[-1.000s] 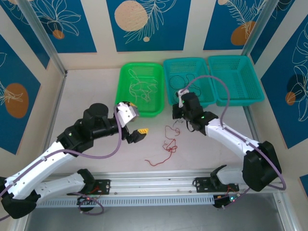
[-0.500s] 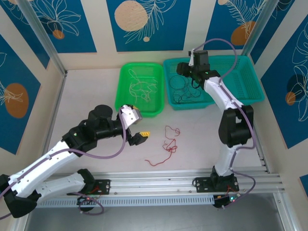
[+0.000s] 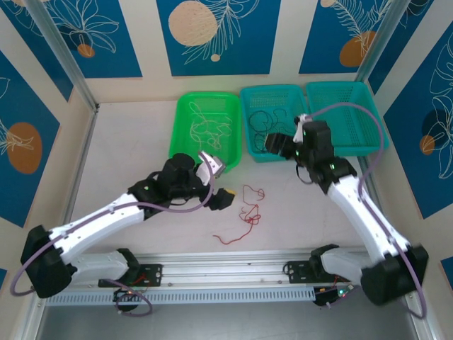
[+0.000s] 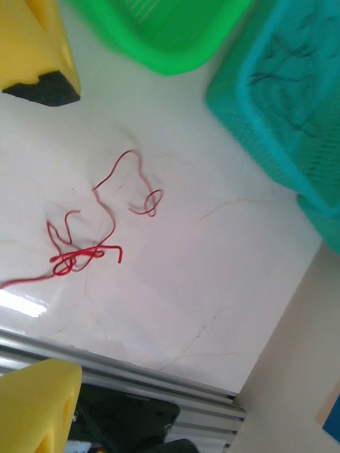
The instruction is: Untangle the cables
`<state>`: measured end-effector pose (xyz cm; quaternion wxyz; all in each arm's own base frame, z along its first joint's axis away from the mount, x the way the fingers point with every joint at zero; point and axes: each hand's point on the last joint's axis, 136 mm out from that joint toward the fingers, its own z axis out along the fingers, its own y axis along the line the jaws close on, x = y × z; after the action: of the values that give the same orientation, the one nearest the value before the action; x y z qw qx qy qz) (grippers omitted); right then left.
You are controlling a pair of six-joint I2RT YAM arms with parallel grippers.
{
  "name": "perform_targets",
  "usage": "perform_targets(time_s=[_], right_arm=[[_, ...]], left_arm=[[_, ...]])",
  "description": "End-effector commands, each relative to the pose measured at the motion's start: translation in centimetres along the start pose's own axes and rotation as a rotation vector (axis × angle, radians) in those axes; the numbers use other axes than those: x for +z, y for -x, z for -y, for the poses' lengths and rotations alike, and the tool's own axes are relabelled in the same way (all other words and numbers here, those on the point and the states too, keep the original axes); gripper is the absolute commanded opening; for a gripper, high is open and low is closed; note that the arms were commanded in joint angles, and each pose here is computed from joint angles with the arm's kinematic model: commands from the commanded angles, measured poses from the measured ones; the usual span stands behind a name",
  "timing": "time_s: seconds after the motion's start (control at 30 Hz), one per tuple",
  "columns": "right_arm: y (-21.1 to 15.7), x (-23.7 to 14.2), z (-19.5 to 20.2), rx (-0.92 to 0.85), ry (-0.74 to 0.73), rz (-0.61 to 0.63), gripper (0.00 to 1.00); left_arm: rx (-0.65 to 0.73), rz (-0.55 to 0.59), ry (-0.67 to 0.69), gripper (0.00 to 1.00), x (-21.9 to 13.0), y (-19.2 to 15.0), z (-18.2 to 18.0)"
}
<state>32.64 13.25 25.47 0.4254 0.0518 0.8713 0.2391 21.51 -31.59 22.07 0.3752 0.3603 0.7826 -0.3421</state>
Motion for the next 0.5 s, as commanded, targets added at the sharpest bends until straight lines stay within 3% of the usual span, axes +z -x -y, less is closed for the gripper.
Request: perform_targets(time_s=[0.0, 0.2, 0.37, 0.47], right_arm=[[-8.1, 0.5, 2.1, 0.129, -0.071, -0.197, 0.76], [-18.9, 1.5, 0.7, 0.197, -0.06, -0.487, 0.75], [-23.4, 3.0, 0.2, 0.211, -0.105, -0.595, 0.76], [-24.4, 3.5, 0.6, 0.18, -0.152, -0.608, 0.5]], left_arm=[[-0.228, 0.056, -0.024, 0.82, 2.1, 0.0, -0.1], [-0.396, -0.048, 0.102, 0.76, 5.8, -4.1, -3.1], [-0.471, -0.106, 0.152, 0.7, 9.0, -5.8, -4.6], [-0.518, -0.118, 0.168, 0.7, 11.2, -6.6, -5.2]])
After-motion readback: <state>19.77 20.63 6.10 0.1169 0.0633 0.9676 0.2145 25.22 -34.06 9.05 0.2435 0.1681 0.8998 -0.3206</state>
